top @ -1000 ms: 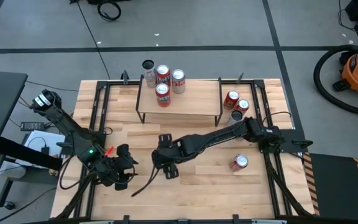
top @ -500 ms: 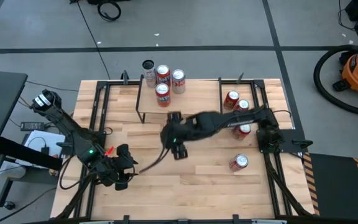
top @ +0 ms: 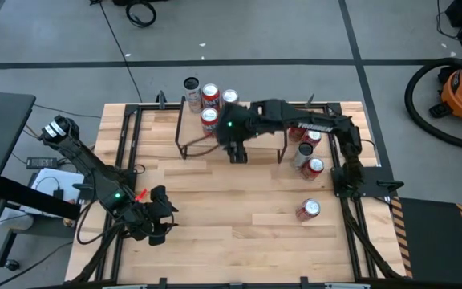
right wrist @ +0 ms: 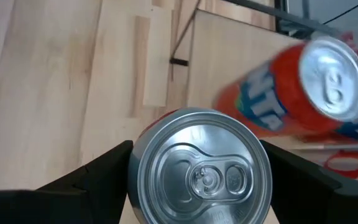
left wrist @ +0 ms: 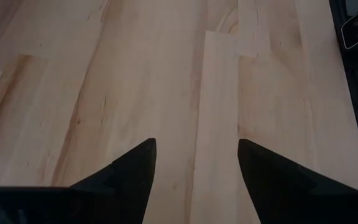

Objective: Place canned beverage on shelf
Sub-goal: Put the bottom left silver soda can on the shelf aligned with the other silver soda can

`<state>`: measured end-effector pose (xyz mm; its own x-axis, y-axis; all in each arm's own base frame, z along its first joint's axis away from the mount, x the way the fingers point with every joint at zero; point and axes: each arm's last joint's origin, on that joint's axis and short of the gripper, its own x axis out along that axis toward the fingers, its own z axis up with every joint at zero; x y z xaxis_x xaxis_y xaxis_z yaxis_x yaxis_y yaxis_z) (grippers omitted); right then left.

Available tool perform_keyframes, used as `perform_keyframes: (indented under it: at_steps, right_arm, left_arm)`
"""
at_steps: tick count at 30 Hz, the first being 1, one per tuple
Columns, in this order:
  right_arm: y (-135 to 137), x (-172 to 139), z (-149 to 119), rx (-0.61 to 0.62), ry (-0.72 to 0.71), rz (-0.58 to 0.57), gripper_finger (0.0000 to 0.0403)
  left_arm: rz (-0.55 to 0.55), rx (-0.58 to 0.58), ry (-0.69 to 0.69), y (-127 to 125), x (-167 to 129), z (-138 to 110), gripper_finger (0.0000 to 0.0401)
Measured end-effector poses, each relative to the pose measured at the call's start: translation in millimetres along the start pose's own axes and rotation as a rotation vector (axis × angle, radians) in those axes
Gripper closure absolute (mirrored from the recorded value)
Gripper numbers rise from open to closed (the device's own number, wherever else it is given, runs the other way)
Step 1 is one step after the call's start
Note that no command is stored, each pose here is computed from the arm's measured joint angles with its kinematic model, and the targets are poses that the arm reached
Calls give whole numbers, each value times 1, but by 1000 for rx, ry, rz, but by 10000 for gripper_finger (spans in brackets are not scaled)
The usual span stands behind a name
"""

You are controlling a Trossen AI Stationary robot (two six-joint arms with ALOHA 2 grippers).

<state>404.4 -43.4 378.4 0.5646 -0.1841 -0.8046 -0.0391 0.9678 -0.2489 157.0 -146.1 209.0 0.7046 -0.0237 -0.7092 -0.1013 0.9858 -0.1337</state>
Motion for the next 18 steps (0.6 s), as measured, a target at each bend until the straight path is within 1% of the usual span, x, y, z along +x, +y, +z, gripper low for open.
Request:
perform_keyframes:
  at_steps: [7, 18]
  right_arm:
    - [-34, -1, -12, 42, 2, 27, 86]
    - [-61, 0, -19, 74, -34, 49, 85]
  left_arm:
    - [-5, -49, -4, -1, 0, 0, 163]
    - [-8, -94, -8, -1, 0, 1, 163]
